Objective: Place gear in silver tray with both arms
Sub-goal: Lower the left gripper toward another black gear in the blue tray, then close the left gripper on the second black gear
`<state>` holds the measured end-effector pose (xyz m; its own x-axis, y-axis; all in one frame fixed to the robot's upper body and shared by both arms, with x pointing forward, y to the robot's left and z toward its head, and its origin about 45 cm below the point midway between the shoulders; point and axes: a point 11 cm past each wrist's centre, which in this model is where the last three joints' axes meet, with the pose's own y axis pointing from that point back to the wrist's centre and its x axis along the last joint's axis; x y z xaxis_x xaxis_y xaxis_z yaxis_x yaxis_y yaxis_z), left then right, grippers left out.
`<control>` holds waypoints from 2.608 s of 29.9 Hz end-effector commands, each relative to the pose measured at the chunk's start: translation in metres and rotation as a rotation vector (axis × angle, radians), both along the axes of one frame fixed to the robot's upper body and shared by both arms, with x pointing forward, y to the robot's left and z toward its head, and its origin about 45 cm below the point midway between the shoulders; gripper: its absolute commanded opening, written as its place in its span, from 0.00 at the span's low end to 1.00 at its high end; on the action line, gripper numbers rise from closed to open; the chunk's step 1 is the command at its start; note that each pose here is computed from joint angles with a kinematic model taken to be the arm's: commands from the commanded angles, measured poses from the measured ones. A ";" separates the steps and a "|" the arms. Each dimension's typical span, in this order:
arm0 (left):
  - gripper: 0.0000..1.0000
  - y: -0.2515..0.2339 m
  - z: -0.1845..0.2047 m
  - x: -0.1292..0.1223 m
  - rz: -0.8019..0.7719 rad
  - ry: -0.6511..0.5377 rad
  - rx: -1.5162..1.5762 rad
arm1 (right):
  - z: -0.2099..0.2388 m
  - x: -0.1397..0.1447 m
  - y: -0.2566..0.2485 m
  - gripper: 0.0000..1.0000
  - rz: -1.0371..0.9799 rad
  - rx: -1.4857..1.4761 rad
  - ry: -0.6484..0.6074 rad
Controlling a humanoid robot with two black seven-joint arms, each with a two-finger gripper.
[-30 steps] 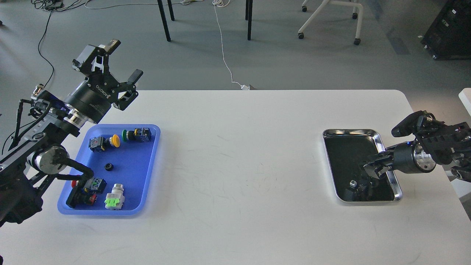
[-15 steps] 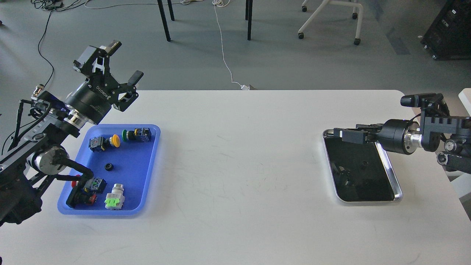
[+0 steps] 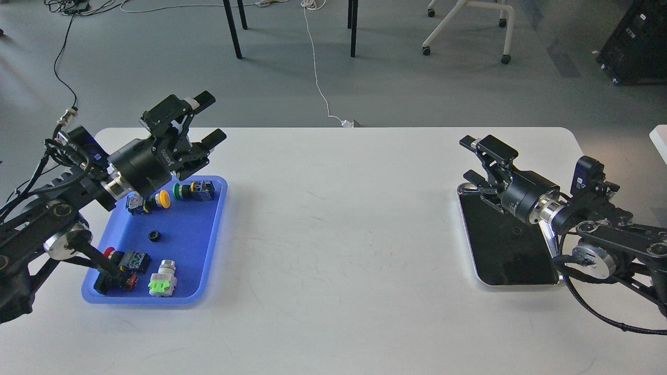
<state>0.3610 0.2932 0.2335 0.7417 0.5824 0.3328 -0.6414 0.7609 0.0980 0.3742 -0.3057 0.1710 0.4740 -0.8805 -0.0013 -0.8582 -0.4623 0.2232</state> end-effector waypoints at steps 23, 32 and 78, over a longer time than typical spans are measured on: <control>0.94 0.114 -0.076 -0.031 -0.310 -0.335 1.264 | -0.005 -0.009 0.003 0.96 -0.057 0.321 0.091; 0.89 0.118 -0.087 -0.025 -0.366 -0.284 1.321 | -0.006 -0.010 0.002 0.96 -0.059 0.319 0.093; 0.12 0.115 -0.101 -0.024 -0.434 -0.079 1.346 | -0.006 -0.010 0.003 0.96 -0.055 0.317 0.093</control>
